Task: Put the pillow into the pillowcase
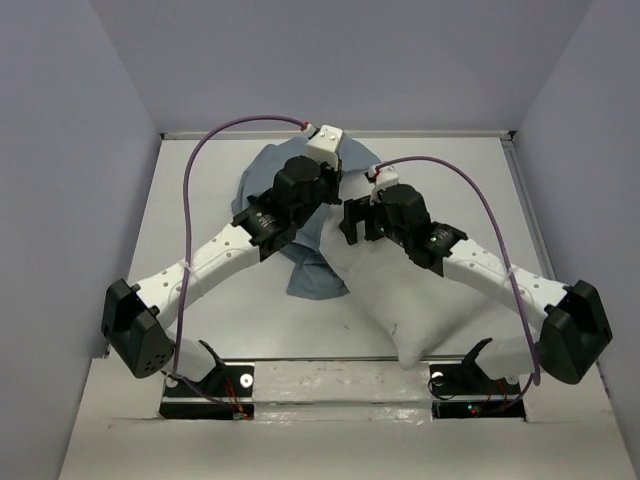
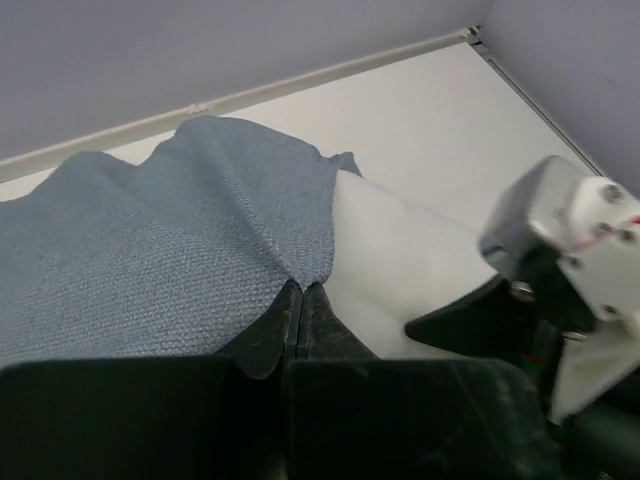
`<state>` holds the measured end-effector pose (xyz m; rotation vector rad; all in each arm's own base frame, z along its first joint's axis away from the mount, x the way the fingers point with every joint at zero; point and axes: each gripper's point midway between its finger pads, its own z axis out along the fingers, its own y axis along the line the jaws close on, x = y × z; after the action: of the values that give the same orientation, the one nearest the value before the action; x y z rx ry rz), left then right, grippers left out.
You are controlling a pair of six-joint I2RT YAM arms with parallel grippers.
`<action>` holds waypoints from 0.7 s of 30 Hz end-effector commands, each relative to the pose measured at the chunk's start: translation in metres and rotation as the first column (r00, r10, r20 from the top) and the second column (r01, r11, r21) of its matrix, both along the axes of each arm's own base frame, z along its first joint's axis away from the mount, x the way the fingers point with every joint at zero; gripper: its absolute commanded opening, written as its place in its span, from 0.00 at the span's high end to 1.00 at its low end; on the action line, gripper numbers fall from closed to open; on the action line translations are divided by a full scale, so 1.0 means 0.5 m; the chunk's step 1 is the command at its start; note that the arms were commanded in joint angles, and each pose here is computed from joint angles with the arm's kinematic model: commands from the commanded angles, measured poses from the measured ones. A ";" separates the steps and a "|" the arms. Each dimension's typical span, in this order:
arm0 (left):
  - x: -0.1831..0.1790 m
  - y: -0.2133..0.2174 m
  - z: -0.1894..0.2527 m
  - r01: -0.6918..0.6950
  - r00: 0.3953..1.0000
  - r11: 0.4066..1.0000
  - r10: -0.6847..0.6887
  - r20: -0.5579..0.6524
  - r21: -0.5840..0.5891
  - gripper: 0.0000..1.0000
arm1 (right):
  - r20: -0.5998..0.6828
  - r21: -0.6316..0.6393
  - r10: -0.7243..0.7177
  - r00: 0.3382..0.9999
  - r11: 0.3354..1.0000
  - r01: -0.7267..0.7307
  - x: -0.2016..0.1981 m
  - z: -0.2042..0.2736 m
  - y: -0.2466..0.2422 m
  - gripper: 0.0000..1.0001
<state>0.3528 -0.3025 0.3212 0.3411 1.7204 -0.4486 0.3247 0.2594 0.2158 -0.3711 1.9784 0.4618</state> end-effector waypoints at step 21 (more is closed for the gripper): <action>-0.206 -0.230 0.122 0.524 0.826 0.771 -0.563 -0.004 -0.361 1.00 | 0.297 0.644 -0.394 0.870 0.756 0.122 0.029 0.307 -0.125 1.00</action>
<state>0.2931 -0.3848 0.3032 0.4675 1.7836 -1.0027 0.3263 0.2018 0.3026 0.0406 1.6149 0.5996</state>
